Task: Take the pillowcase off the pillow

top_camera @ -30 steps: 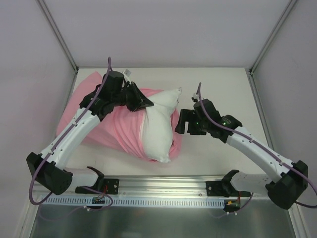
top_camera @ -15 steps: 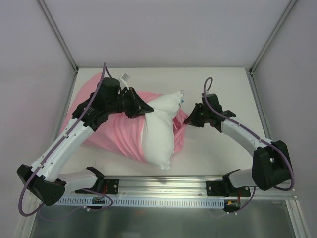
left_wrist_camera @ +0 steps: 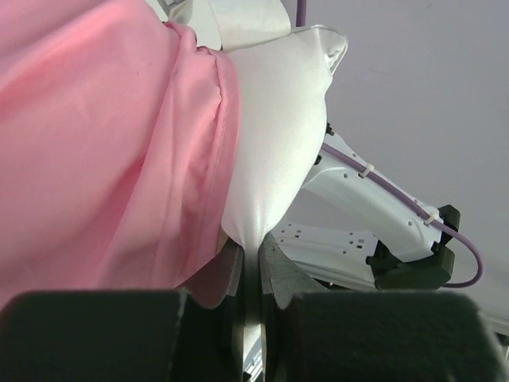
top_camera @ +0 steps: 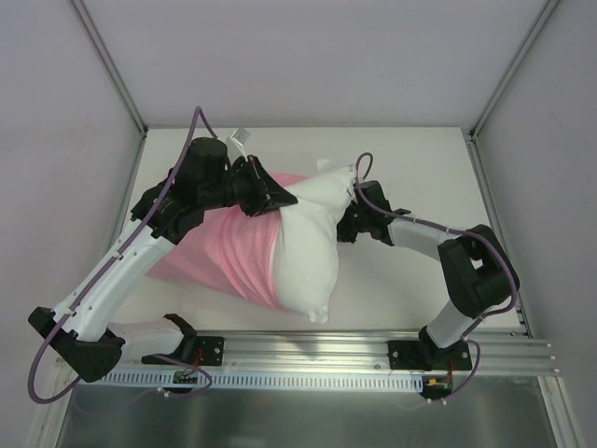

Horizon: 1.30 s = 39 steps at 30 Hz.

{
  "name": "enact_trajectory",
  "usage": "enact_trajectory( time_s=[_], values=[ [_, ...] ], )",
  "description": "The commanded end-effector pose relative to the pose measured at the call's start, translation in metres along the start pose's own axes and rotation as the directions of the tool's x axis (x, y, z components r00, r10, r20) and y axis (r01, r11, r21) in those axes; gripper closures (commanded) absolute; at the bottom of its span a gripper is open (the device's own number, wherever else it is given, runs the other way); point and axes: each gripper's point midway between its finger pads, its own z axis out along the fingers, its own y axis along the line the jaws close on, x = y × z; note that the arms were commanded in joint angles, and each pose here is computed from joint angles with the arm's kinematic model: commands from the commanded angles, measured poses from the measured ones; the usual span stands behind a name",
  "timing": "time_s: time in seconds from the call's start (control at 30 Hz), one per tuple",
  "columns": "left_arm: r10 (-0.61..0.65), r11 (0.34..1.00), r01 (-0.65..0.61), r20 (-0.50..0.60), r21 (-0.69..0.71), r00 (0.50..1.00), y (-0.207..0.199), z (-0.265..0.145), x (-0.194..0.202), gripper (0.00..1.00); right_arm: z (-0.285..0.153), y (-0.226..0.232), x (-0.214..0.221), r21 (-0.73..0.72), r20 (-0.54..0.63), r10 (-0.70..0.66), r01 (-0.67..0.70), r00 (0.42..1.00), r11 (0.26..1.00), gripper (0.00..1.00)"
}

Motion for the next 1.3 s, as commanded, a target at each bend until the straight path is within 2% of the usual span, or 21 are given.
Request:
enact_trajectory(
  time_s=[0.0,0.07,0.13,0.17,0.23,0.27,0.33,0.4,0.47,0.57,0.77,0.9,0.93,0.97,1.0,1.03,1.07,1.13,1.2,1.27],
  values=[
    [0.076,0.966,-0.096,0.09,0.239,0.993,-0.079,-0.035,-0.019,1.0,0.002,0.01,-0.007,-0.034,0.015,-0.021,0.022,1.0,0.999,0.99],
    [0.083,0.967,-0.104,0.096,0.235,0.992,-0.079,-0.032,-0.022,1.0,-0.008,0.011,-0.007,-0.042,0.024,-0.032,0.033,0.999,0.999,0.98],
    [0.08,0.971,-0.1,0.097,0.217,0.992,-0.074,-0.026,-0.024,1.0,-0.019,0.006,-0.004,-0.039,0.038,-0.049,0.051,0.998,0.998,0.92],
    [0.079,0.973,-0.097,0.093,0.208,0.993,-0.071,-0.022,-0.024,1.0,-0.026,0.005,-0.004,-0.037,0.053,-0.056,0.058,0.997,0.998,0.79],
    [0.059,0.983,-0.07,0.072,0.171,0.996,-0.057,-0.008,-0.022,1.0,-0.051,0.006,-0.005,-0.035,0.104,-0.087,0.091,0.991,0.995,0.6],
    [0.054,0.985,-0.064,0.066,0.161,0.996,-0.053,-0.004,-0.022,1.0,-0.059,0.005,-0.004,-0.029,0.118,-0.098,0.102,0.988,0.994,0.4],
    [0.036,0.989,-0.04,0.037,0.141,0.999,-0.042,0.01,-0.019,1.0,-0.086,0.0,-0.004,-0.018,0.163,-0.114,0.119,0.98,0.993,0.24],
    [0.022,0.992,-0.024,0.015,0.127,1.0,-0.034,0.019,-0.015,1.0,-0.114,0.008,-0.004,-0.071,0.209,-0.118,0.136,0.971,0.988,0.18],
    [0.02,0.991,-0.021,0.012,0.129,1.0,-0.032,0.022,-0.015,1.0,-0.132,-0.004,-0.006,-0.061,0.238,-0.107,0.125,0.965,0.99,0.12],
    [0.019,0.993,-0.019,0.001,0.118,1.0,-0.026,0.027,-0.012,1.0,-0.168,0.005,-0.007,-0.076,0.308,-0.149,0.181,0.94,0.981,0.05],
    [0.012,0.998,-0.008,-0.069,0.064,0.998,-0.007,0.06,0.008,1.0,-0.208,0.028,-0.003,-0.116,0.39,-0.187,0.25,0.902,0.961,0.03],
    [0.031,0.999,-0.027,-0.141,0.029,0.989,0.001,0.089,0.026,1.0,-0.211,0.025,-0.002,-0.105,0.396,-0.185,0.245,0.899,0.964,0.02],
    [0.042,0.999,-0.039,-0.178,0.023,0.983,0.006,0.1,0.031,0.95,-0.211,0.024,0.0,-0.103,0.389,-0.185,0.242,0.903,0.965,0.02],
    [0.056,0.998,-0.048,-0.196,0.042,0.979,-0.001,0.103,0.031,0.83,-0.21,0.021,0.002,-0.094,0.379,-0.184,0.235,0.907,0.967,0.02],
    [0.072,0.997,-0.06,-0.249,0.057,0.966,0.0,0.11,0.039,0.47,-0.211,0.02,0.002,-0.091,0.379,-0.185,0.236,0.907,0.968,0.02],
    [0.094,0.994,-0.076,-0.259,0.077,0.961,-0.005,0.11,0.041,0.34,-0.212,0.02,0.002,-0.086,0.383,-0.187,0.236,0.905,0.968,0.02],
    [0.116,0.991,-0.094,-0.262,0.095,0.958,-0.01,0.11,0.041,0.26,-0.213,0.016,0.003,-0.071,0.385,-0.19,0.234,0.903,0.97,0.01],
    [0.176,0.979,-0.144,-0.237,0.146,0.956,-0.027,0.1,0.038,0.19,-0.217,0.014,0.003,-0.058,0.396,-0.199,0.241,0.896,0.969,0.01],
    [0.237,0.963,-0.205,-0.187,0.172,0.953,-0.039,0.084,0.031,0.18,-0.217,0.011,0.004,-0.05,0.387,-0.198,0.235,0.901,0.971,0.01],
    [0.265,0.959,-0.246,-0.136,0.14,0.955,-0.04,0.066,0.024,0.19,-0.216,0.01,0.005,-0.042,0.372,-0.2,0.231,0.907,0.972,0.01]
  ],
)
